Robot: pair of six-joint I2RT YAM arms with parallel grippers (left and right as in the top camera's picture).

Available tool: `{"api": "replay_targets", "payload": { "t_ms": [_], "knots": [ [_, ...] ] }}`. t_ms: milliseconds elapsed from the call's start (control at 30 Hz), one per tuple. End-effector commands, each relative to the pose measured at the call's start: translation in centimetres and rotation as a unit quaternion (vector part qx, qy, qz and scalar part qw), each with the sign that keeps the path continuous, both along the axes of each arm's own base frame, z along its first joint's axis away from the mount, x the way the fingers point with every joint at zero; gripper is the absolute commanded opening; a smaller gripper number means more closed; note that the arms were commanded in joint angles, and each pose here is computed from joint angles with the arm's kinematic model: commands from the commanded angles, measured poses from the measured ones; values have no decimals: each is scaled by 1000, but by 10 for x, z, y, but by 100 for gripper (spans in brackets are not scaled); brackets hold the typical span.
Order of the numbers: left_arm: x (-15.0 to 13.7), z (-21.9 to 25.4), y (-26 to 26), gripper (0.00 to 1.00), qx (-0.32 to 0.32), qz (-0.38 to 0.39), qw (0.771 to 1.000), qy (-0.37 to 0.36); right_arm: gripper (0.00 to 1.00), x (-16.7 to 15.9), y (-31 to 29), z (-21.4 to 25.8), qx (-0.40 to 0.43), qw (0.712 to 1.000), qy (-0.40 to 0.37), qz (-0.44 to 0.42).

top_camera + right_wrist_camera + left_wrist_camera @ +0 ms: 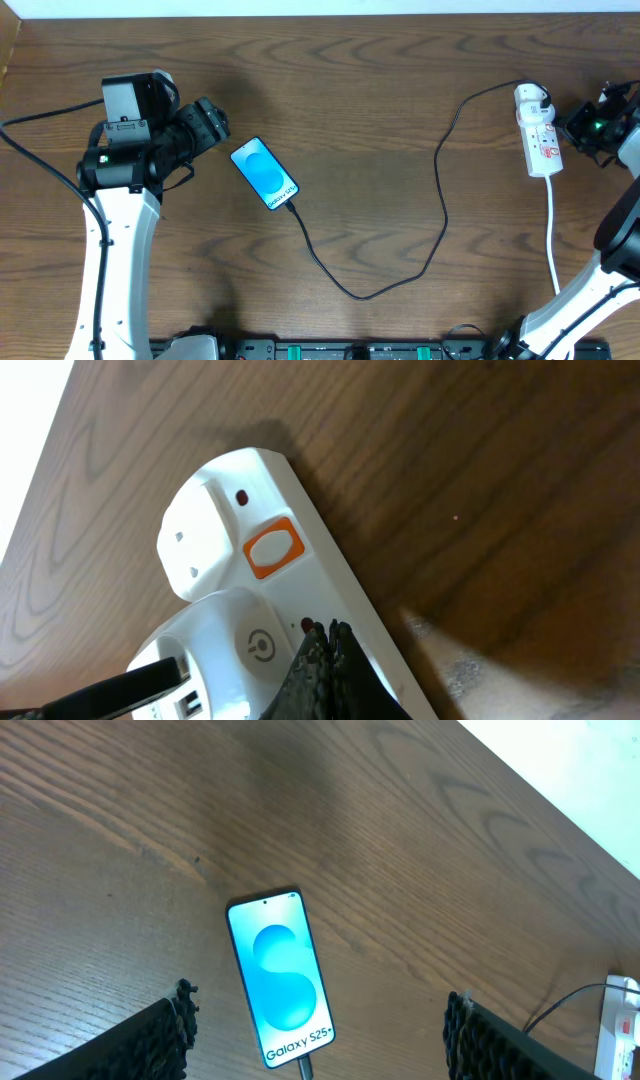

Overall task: Plug charger to phone and switch on socket
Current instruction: 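Move the right gripper over the power strip's orange switch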

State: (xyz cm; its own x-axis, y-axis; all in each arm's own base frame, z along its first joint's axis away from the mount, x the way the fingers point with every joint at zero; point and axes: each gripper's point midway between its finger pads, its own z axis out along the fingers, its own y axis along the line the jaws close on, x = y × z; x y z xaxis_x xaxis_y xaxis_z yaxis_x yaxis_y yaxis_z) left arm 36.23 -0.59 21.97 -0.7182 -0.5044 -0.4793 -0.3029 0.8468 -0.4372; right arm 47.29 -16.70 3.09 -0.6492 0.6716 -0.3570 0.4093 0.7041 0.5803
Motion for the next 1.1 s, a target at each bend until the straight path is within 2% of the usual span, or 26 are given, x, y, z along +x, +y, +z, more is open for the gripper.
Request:
{"api": "replay_targets", "payload": {
  "t_ms": [0,433,1067],
  "knots": [
    [0,3,3,80,7,2,1000,-5,1,2,12,-8,10,1000,7,9],
    [0,3,3,80,7,2,1000,-5,1,-3,25,-13,23,999,27,15],
    [0,3,3,80,7,2,1000,-5,1,-3,72,-20,40,996,60,51]
  ]
}}
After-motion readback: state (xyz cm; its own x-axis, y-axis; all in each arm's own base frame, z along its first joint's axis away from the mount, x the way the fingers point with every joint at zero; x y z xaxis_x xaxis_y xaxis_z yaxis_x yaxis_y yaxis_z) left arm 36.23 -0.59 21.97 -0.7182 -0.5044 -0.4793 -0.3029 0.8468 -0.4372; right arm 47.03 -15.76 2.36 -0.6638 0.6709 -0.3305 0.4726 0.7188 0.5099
